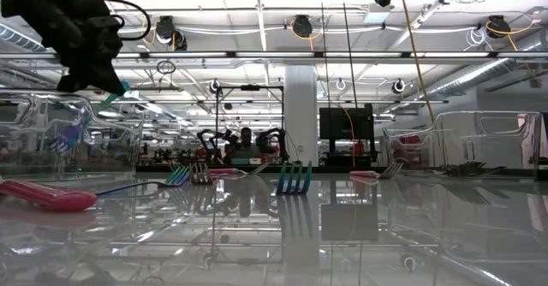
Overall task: Sort silverware by color (type)
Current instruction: Put the blue fork into the left transparent bin
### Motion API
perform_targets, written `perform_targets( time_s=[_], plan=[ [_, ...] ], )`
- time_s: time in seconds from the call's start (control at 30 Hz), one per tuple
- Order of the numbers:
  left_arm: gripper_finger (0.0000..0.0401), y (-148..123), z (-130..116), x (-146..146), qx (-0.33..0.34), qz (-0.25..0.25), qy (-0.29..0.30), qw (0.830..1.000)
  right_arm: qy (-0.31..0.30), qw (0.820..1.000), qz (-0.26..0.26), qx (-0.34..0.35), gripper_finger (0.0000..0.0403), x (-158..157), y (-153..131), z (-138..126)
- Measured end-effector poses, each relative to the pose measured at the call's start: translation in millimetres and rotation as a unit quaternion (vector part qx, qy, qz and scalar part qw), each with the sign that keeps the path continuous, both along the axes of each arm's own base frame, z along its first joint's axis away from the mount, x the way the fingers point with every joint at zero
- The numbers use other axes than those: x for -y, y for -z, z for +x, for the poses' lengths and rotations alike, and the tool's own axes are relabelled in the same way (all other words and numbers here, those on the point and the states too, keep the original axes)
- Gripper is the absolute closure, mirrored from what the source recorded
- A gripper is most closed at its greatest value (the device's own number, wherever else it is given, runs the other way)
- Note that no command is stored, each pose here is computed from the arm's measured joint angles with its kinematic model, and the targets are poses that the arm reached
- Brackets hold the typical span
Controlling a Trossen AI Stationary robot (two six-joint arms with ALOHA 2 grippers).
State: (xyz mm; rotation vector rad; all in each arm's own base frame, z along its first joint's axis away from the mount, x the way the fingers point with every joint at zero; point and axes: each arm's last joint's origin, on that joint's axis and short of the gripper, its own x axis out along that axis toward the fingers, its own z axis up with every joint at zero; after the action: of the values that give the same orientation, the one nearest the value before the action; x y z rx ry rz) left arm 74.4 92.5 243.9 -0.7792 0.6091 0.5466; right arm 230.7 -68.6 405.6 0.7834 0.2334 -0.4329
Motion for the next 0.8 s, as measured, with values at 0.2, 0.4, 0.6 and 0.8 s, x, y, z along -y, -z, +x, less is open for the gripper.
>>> perform_targets(
  time_s=[0.2, 0.4, 0.6, 0.8],
  plan=[
    [0.04, 1.4, 2.6, 0.6, -0.012, -0.014, -0.021, 1.0, -0.001, 1.0, -0.001, 0.0, 0.0184, 0.0, 0.0, 0.0],
    [0.0399, 3.3, 3.0, 2.5, -0.042, -0.011, -0.038, 0.998, -0.001, 1.0, -0.001, 0.0, 0.0184, 0.0, 0.0, 0.0],
    [0.0385, 3.3, 4.8, 3.8, -0.041, -0.012, -0.033, 0.999, -0.001, 1.0, -0.001, 0.0, 0.0184, 0.0, 0.0, 0.0],
    [0.0382, 20.2, 4.5, 5.5, -0.056, -0.042, -0.044, 0.997, -0.004, 1.0, -0.009, -0.003, 0.0184, 0.0, 0.0, 0.0]
  ],
)
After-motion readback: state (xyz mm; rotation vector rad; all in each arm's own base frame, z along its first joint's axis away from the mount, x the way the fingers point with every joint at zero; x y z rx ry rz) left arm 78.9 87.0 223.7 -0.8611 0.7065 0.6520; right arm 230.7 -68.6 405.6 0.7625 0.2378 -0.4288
